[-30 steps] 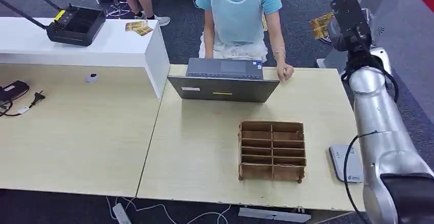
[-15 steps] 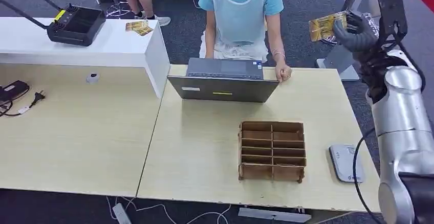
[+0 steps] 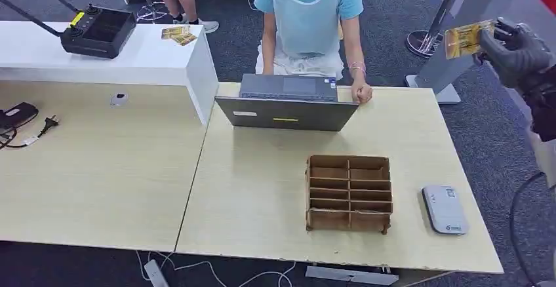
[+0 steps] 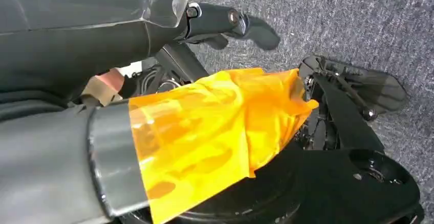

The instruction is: Pass the card to the sensor for recognition and then transmit it.

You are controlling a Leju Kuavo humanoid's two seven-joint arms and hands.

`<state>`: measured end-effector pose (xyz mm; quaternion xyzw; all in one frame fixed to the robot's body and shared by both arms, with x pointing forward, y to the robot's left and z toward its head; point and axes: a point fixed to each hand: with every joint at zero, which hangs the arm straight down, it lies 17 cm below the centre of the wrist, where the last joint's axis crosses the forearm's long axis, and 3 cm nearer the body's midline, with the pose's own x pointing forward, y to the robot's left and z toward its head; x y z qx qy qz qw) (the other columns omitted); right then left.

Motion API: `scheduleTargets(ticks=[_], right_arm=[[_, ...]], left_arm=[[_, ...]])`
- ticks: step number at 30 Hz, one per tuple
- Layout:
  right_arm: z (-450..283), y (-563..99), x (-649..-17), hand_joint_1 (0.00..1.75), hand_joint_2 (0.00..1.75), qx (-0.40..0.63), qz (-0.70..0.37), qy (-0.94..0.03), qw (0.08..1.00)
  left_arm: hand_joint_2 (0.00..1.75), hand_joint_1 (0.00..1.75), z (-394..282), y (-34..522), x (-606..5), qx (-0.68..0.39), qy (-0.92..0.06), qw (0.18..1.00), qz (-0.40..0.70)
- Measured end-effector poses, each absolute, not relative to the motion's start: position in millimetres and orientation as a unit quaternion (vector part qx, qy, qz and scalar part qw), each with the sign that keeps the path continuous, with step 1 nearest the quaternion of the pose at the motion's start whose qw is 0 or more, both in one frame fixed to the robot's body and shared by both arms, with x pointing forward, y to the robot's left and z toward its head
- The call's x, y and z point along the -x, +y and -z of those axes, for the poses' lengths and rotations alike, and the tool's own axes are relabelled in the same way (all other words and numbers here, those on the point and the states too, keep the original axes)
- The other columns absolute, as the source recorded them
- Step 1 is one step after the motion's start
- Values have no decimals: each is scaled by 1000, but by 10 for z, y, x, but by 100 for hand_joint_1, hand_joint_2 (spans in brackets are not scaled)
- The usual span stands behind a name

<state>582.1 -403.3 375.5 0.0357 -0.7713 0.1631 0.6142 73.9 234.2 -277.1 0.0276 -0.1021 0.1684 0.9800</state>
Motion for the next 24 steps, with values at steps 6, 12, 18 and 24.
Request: scheduleTargets(ticks=[6,12,18,24], right_arm=[[-3603,-4383,-5568,175,175,-48,-140,-771,619],[-3434,-4612,-5320,175,175,-49,-140,-759,634],[-3336,-4794,-5108,175,175,-48,-145,-745,650],[-3252,-4937,-4952,175,175,-36,-154,-732,663]], left_arm=[[0,0,2774,2350,-713,-29,-102,979,-173],[0,0,2775,2355,-709,-30,-102,979,-175],[0,0,2776,2364,-704,-32,-101,978,-179],[0,0,2776,2368,-703,-33,-101,978,-181]])
